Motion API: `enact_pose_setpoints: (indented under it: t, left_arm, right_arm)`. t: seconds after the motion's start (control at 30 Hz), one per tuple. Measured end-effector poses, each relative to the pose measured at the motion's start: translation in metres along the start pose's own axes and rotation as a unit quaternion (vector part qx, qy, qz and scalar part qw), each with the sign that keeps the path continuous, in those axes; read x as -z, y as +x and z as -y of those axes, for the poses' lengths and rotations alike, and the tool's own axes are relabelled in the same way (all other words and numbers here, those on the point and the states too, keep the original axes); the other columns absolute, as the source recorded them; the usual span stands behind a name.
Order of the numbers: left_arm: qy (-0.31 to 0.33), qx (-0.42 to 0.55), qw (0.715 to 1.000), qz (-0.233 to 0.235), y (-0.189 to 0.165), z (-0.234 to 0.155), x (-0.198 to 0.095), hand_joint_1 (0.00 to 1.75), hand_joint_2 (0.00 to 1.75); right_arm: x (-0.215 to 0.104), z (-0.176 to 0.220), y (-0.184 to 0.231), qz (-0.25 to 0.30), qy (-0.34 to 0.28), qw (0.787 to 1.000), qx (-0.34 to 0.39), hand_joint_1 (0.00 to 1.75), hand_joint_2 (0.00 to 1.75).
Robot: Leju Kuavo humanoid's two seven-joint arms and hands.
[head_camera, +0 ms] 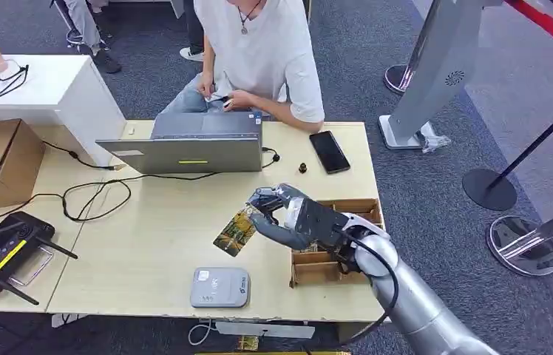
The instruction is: Pass the card to the sensor for recognition and then transmit it.
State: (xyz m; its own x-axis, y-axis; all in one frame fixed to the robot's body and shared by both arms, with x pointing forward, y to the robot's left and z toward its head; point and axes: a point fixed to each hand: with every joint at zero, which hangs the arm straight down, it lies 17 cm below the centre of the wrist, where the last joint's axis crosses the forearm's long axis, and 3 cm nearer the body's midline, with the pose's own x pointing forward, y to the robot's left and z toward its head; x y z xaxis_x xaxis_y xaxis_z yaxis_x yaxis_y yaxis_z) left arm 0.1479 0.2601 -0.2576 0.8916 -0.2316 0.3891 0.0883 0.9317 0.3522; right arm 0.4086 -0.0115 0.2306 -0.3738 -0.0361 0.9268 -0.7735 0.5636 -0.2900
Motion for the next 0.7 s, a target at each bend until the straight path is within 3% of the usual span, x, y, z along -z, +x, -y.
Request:
enact_pose_setpoints:
  t: [0.33, 0.7]
  left_arm:
    - [0.002, -0.002, 1.0, -0.002, -0.001, -0.003, 0.001, 0.0, 0.0]
    - [0.001, -0.003, 1.0, -0.002, -0.002, -0.003, 0.001, 0.0, 0.0]
  right_arm:
    - [0.001, -0.009, -0.004, -0.01, 0.043, 0.991, 0.124, 1.75, 1.75]
    - [0.001, -0.03, -0.028, -0.048, 0.068, 0.986, 0.144, 1.75, 1.75]
